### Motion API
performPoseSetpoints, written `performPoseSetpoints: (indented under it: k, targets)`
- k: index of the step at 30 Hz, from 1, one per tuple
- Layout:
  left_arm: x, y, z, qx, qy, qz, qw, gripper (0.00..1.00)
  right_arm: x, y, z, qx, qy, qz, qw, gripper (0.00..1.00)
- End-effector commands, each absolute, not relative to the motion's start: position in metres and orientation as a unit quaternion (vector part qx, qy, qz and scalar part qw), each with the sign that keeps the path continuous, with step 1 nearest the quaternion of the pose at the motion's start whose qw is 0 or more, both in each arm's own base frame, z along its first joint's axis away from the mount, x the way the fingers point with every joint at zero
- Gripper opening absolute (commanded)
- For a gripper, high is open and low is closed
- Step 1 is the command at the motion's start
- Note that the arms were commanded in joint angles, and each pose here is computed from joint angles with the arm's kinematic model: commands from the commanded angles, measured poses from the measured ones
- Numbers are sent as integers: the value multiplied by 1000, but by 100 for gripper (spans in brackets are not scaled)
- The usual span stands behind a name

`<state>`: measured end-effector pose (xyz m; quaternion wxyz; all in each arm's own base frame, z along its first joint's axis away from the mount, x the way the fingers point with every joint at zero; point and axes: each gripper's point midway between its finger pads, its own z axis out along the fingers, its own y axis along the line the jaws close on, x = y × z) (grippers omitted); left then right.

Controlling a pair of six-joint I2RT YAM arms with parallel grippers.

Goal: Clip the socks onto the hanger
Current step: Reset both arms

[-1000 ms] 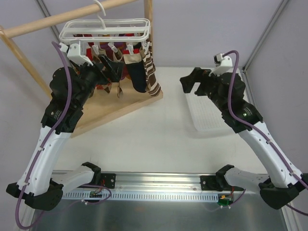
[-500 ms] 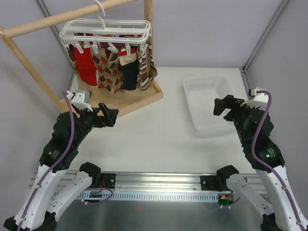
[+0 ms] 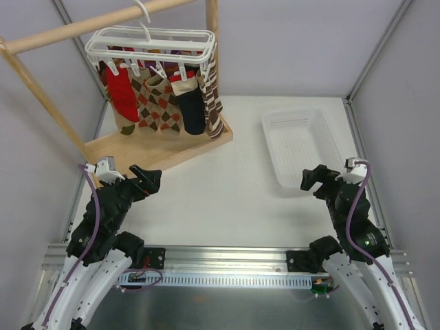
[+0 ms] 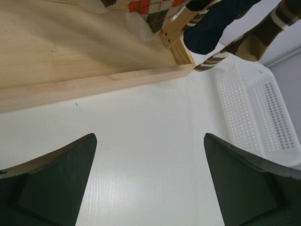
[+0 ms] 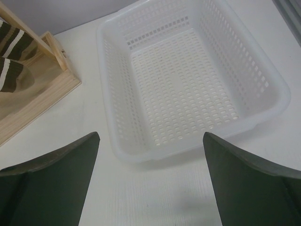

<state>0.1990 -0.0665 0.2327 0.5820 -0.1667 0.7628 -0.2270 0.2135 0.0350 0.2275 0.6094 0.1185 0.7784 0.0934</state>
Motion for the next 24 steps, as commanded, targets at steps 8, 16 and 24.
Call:
performPoseSetpoints:
  k: [8,16,24]
  targets:
    - [215,-64,232,-198,771,-207,568,99,231,31,232,140,774,70,614,97]
    - [223,-71,228,-189,792,-197,546,99,252,52,224,129,796,88,585,97]
    - [227,-76,218,-203,802,-203,524,99,252,47,225,134,791,80,592,97]
